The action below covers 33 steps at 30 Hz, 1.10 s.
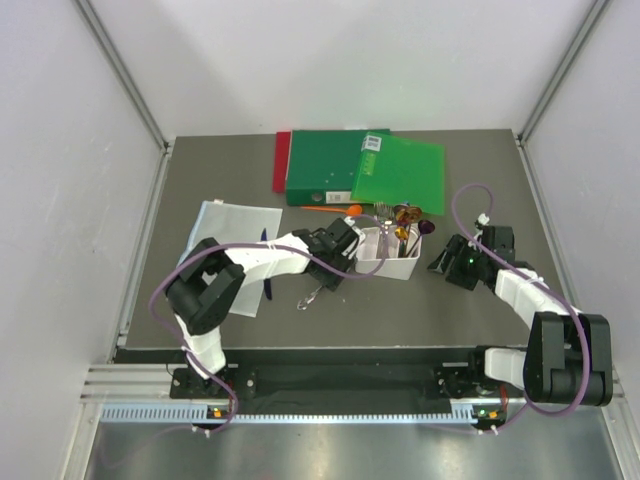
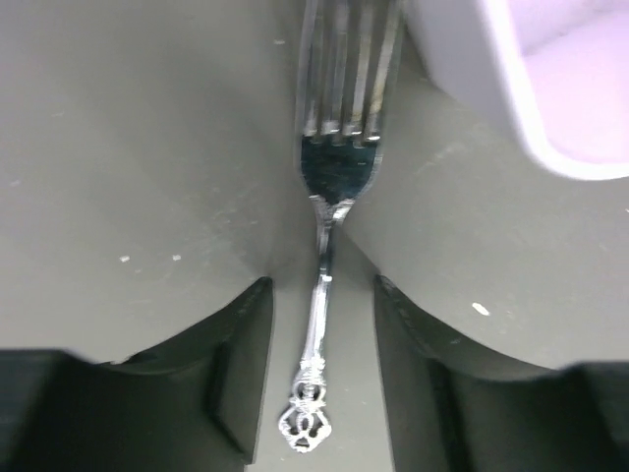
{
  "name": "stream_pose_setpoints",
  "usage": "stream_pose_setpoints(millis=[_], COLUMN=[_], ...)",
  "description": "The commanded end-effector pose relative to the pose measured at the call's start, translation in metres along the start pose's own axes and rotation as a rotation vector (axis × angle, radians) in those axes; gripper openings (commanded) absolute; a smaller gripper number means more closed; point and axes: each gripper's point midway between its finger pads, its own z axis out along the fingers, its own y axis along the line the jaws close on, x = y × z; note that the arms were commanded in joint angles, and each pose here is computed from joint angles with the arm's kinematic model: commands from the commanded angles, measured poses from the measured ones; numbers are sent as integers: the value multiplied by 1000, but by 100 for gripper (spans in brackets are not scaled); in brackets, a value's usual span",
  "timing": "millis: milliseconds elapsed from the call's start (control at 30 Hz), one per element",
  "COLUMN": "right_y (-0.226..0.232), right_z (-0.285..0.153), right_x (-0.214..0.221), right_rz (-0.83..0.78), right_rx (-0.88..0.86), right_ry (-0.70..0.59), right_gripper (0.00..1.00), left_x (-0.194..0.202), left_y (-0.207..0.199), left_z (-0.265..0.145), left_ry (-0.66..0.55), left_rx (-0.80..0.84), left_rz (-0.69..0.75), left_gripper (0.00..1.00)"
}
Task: Sort the eating utensils into containers
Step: Pick up the fork at the center of the board.
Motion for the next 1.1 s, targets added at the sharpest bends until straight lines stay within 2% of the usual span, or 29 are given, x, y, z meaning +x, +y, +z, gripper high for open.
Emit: stream_pose_setpoints(millis=[0,100,167,233,267,300,367,600,733,867,1067], right_y=[6,6,6,7,8,8,8,9,9,7,7], right_z=[-3,-4,-4,-4,-4,-4,-4,-4,-1,0,0], right_x=[-18,-18,-19,-18,-19,-18,-18,-20,-20,-18,-16], right_rz=[-23,-22,-17,-10,-12,-10,-14,-24,-21,-14,-12], right_rx=[-25,-23,-27,-34,-38,-37,-37,-41,-42,-43,-41], right_ry=[-52,-56,-62,-63,-67,-65,-65,-64,-59,-55,-52], right_gripper=[63,63,63,63,63,63,63,63,63,63,63], left_x=[4,14,23,30,33,36,46,72,81,59,-5], left_y=[-13,-22,-26,-26,-24,-23,-23,-33,-24,-10,12], left_z=[13,18,22,27,27,29,26,-8,-26,-44,-67], left_ry=[45,106,150,178,194,209,246,258,263,137,-191], left_rx=[74,128,152,155,154,155,173,223,186,128,37], left_rz=[20,24,30,36,30,15,-10,-116,-117,-120,-208], left_gripper=[46,32,29,22,17,6,0,0,0,0,0])
